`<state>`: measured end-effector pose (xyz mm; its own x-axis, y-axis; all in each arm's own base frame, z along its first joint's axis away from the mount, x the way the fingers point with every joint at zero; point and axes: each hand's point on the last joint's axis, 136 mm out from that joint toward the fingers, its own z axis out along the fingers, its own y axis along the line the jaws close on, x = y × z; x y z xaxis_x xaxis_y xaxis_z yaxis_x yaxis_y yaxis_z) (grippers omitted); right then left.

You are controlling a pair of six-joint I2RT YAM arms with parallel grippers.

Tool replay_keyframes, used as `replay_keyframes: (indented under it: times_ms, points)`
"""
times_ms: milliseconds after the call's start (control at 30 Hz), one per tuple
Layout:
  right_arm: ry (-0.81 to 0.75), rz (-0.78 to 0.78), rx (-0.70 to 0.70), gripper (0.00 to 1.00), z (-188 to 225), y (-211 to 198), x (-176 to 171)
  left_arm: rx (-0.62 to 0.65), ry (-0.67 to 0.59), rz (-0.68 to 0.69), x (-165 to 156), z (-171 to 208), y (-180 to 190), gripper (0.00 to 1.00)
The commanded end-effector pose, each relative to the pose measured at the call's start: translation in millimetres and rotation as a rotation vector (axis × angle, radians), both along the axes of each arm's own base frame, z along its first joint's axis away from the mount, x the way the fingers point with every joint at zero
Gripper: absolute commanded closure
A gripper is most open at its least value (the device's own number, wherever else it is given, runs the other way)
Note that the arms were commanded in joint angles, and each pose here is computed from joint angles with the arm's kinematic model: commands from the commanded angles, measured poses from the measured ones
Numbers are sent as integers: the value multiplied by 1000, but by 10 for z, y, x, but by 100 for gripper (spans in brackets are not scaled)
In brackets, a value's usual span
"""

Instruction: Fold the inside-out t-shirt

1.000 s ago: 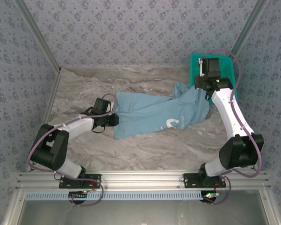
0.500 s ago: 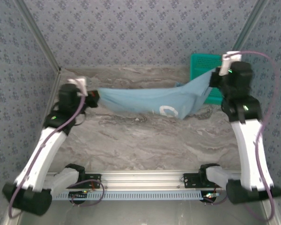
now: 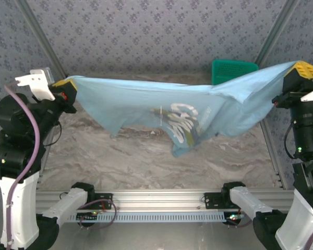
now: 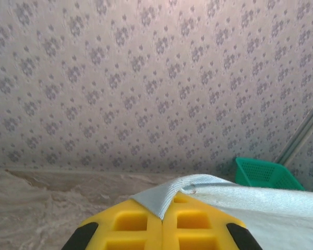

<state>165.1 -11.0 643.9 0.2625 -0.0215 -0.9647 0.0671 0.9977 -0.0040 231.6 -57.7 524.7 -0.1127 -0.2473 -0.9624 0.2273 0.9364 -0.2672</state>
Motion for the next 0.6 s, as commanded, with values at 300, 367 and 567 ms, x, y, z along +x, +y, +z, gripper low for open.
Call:
replay_keyframes:
  times_ms: [300,367,567]
  points:
    - [64,-102,-79,100,-7,-24,1331,92,150,190,1264,-231,238,100]
    - [45,-88,-51,100,33,-22,1614,63,139,190,1495,-130,287,100]
    - [-65,2,4,100,420,99,1986,11,15,160,1810,500,330,100]
